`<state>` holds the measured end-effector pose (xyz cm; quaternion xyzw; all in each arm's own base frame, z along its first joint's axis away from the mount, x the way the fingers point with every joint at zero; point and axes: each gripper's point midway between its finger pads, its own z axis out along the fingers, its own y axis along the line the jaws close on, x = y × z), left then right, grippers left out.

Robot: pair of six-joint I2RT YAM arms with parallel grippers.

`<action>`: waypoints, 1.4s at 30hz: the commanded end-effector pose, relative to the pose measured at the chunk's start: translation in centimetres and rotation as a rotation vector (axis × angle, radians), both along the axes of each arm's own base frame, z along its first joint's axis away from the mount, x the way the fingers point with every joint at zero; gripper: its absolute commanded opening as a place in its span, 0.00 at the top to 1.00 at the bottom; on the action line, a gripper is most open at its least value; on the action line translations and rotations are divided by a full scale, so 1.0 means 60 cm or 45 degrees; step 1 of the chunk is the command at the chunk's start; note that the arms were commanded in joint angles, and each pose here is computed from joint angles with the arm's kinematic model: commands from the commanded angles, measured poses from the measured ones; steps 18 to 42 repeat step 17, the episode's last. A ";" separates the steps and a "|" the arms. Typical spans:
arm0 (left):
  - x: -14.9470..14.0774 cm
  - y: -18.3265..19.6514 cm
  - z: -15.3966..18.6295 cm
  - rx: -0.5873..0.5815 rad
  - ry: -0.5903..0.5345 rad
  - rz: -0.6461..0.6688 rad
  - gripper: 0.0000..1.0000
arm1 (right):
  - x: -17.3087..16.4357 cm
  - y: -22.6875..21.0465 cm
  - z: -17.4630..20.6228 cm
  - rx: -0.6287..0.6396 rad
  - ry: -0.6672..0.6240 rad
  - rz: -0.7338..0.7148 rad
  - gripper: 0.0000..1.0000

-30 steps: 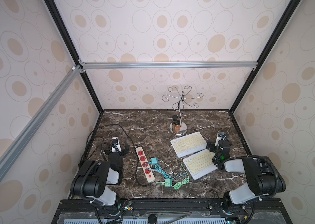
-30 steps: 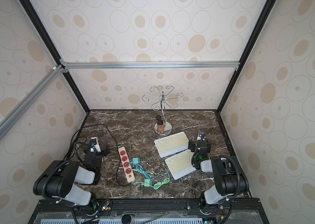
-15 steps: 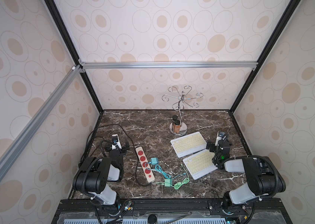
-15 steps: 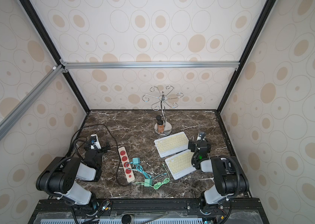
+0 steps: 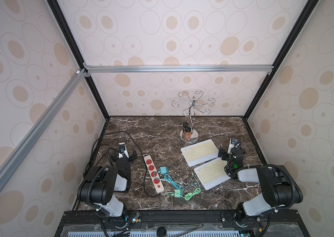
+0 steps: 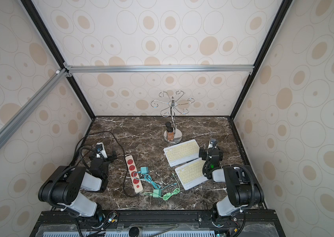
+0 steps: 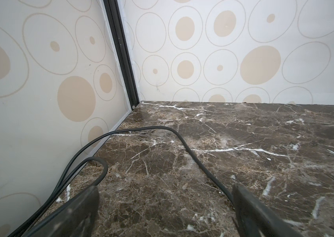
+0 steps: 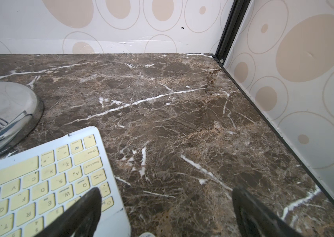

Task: Unplug the wireless keyboard
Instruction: Reset both arms

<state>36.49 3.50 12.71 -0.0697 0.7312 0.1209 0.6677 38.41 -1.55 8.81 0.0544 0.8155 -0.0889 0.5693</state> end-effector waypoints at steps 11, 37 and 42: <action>0.009 0.001 0.007 -0.012 -0.014 0.011 0.00 | 0.015 -0.009 0.006 -0.003 0.003 -0.038 0.00; 0.008 -0.006 0.010 -0.006 -0.024 -0.037 0.00 | 0.013 -0.008 0.004 -0.004 0.019 -0.034 0.00; 0.008 -0.006 0.010 -0.006 -0.024 -0.037 0.00 | 0.013 -0.008 0.004 -0.004 0.019 -0.034 0.00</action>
